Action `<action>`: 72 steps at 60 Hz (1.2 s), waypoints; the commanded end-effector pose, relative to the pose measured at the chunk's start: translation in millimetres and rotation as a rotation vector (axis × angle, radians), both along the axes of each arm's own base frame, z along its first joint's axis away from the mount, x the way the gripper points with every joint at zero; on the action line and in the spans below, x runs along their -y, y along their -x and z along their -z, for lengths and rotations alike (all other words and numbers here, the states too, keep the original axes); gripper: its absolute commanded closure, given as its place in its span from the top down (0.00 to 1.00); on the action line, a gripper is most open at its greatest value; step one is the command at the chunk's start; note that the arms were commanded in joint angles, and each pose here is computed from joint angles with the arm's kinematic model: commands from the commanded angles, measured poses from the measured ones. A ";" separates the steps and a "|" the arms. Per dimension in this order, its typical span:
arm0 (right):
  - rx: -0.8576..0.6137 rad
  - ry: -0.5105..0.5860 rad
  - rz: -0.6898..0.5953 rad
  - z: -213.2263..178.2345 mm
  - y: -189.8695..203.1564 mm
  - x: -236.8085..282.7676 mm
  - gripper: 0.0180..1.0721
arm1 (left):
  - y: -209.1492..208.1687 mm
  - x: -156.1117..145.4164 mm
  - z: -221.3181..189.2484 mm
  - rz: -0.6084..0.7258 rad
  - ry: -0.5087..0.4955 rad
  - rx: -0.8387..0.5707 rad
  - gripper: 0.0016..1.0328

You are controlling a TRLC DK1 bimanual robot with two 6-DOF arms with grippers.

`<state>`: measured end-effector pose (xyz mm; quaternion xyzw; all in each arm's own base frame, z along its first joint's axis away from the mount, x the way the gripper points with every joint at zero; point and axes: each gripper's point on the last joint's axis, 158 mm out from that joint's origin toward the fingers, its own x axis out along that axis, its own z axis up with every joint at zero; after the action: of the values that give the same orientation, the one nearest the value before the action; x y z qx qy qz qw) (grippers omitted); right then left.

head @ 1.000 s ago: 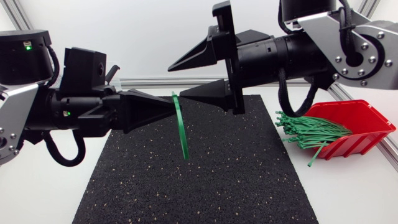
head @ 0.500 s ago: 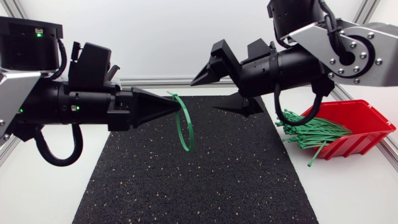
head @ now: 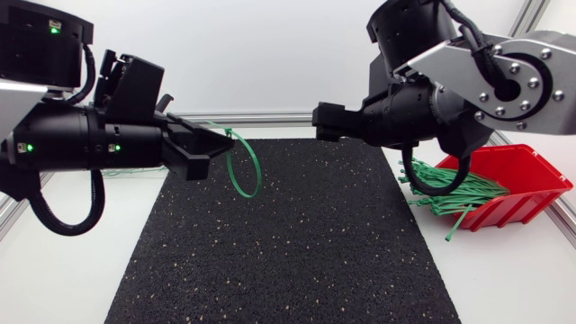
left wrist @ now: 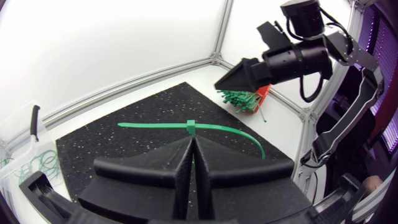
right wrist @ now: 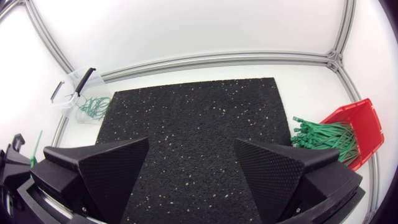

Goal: Take a green cable tie from the red box, thread the tail through the head to close it, then place it in the transparent bin on the left.

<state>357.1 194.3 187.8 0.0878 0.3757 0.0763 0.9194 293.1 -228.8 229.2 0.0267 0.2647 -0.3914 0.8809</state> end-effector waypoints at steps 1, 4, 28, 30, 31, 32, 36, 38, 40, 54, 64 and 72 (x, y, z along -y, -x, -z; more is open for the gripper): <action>0.011 0.072 -0.011 6.5 6.0 13.2 0.95 | -17.0 -19.7 -23.8 -0.071 -0.028 0.088 0.03; 0.020 0.081 0.001 4.4 5.5 20.8 0.95 | -31.1 -38.3 -26.9 -0.143 -0.063 0.111 0.03; 0.133 0.163 0.075 -23.7 13.2 69.7 0.95 | -123.1 -205.6 -77.4 -0.647 -0.233 0.272 0.03; 0.140 0.166 0.078 -25.6 15.1 72.4 0.95 | -129.3 -214.5 -77.9 -0.666 -0.239 0.266 0.03; 0.145 0.168 0.080 -27.4 15.9 74.4 0.95 | -132.7 -219.3 -77.9 -0.677 -0.245 0.263 0.03; 0.147 0.168 0.079 -27.5 17.0 75.1 0.95 | -136.9 -226.0 -76.9 -0.691 -0.256 0.260 0.03; 0.158 0.172 0.088 -29.7 20.5 82.8 0.95 | -153.6 -250.8 -75.5 -0.748 -0.273 0.254 0.03; 0.159 0.174 0.092 -29.2 21.9 86.1 0.95 | -163.4 -259.3 -71.7 -0.764 -0.280 0.239 0.03; 0.161 0.179 0.095 -28.7 23.3 89.3 0.95 | -170.4 -268.6 -69.9 -0.783 -0.288 0.231 0.03; 0.174 0.187 0.099 -28.6 34.7 100.4 0.95 | -223.5 -319.7 -57.5 -0.903 -0.347 0.185 0.07; 0.174 0.198 0.093 -26.3 43.6 101.9 0.95 | -254.5 -339.1 -19.6 -0.924 -0.378 0.023 0.13; 0.172 0.207 0.095 -24.7 48.3 104.6 0.95 | -265.1 -344.5 29.4 -0.912 -0.434 -0.149 0.71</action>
<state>315.1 92.3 221.1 0.0190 0.2897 0.0023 0.9569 549.3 107.8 227.5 0.0707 0.3493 0.0876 0.9302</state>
